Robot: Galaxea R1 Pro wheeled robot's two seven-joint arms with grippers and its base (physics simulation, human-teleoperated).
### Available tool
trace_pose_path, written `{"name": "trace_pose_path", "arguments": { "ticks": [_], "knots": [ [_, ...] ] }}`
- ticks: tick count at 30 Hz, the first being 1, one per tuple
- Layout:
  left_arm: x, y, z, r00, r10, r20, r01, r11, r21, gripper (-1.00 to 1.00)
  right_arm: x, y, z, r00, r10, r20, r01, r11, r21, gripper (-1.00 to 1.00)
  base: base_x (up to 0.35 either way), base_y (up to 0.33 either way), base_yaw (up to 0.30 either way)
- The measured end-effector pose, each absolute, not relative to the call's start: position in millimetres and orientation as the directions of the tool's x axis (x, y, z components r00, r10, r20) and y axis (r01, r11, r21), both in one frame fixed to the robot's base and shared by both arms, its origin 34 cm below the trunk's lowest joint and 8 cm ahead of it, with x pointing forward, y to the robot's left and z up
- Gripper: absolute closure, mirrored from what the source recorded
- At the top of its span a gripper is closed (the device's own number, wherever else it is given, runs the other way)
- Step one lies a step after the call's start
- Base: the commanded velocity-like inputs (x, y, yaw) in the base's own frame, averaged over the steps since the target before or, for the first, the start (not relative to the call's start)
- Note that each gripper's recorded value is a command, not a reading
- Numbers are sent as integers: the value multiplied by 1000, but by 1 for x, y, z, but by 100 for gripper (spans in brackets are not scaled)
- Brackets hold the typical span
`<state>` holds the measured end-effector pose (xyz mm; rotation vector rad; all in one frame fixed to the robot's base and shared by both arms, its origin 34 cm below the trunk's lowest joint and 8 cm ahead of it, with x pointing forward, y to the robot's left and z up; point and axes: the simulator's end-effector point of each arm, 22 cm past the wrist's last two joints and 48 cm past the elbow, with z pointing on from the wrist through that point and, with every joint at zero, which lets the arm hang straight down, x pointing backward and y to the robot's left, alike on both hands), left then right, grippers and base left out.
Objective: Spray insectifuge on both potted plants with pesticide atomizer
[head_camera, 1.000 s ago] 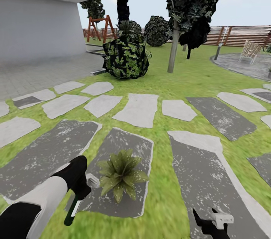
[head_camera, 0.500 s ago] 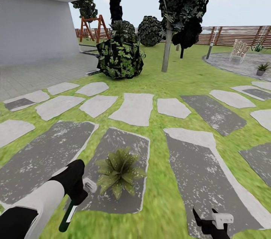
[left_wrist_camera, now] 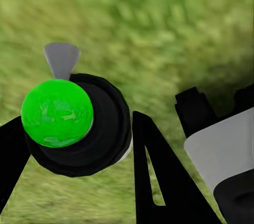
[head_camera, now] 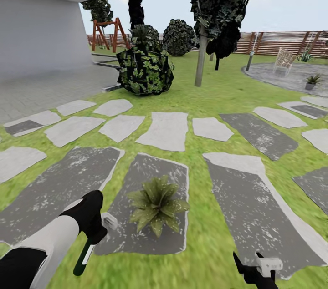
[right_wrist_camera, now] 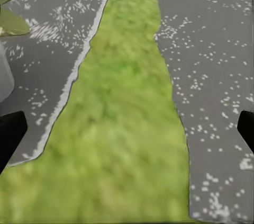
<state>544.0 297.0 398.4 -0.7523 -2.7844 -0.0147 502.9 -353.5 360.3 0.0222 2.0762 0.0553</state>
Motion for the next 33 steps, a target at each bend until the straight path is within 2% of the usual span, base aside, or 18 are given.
{"name": "trace_pose_path", "arguments": {
  "ticks": [14,24,33],
  "knots": [
    [546,291,399,-831,501,242,502,863,-61,100,503,-353,360,-485,39,-873,-8,999,49,-100,120,308,-292],
    [546,289,399,-829,504,240,505,861,-63,100,503,-353,360,-485,39,-874,-7,999,49,-100,2,300,-55],
    [546,288,399,-828,507,239,508,859,-64,100,503,-354,360,-485,38,-874,-8,999,48,-100,0,41,-267]
  ]
}}
